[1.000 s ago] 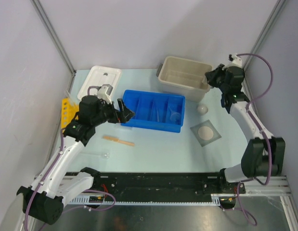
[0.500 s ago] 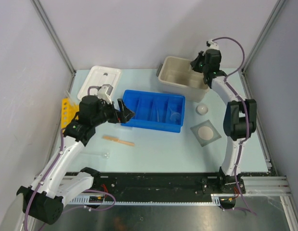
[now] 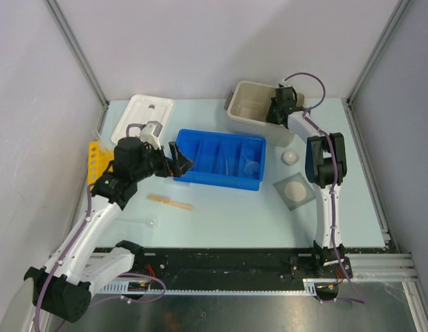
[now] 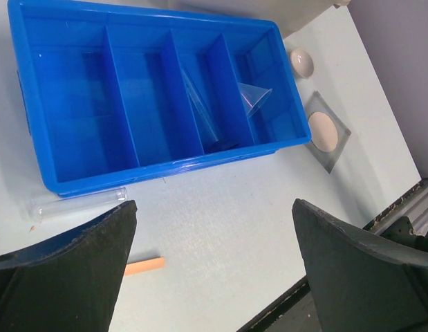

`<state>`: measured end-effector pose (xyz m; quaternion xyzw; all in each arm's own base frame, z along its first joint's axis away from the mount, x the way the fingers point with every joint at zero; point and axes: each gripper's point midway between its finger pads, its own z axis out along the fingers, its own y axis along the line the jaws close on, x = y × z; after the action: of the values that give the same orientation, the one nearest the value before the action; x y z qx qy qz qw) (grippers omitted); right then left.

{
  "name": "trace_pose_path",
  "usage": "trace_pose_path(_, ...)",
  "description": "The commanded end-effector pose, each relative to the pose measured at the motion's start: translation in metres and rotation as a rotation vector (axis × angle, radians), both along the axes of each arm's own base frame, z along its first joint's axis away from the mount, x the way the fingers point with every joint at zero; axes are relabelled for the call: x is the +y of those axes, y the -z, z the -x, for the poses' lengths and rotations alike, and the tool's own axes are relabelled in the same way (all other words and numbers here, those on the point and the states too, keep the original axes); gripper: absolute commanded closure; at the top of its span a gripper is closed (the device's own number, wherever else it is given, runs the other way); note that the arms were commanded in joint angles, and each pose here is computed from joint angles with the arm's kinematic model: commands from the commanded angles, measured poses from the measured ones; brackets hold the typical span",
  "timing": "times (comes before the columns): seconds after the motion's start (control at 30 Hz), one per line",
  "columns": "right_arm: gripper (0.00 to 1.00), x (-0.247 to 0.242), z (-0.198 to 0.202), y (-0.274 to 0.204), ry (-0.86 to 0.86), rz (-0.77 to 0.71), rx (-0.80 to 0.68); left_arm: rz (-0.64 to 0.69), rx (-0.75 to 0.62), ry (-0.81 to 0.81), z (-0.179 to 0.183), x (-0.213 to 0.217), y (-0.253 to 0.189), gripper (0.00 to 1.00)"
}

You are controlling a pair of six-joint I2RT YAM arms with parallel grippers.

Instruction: Organize the chemistry lab equipment

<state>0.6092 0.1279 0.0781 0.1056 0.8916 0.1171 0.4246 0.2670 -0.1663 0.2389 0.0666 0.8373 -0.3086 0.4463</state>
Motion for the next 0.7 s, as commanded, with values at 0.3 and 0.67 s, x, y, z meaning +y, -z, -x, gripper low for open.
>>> trace_pose_path(0.3, 0.55, -0.008, -0.004, -0.109, 0.000, 0.055, -0.125, 0.016, -0.039, -0.002, -0.001, -0.001, -0.012, 0.00)
trace_pose_path(0.67, 0.53, -0.020, 0.077, -0.209, 0.035, 0.017, -0.182, 0.014, -0.043, -0.005, -0.001, -0.001, -0.012, 0.01)
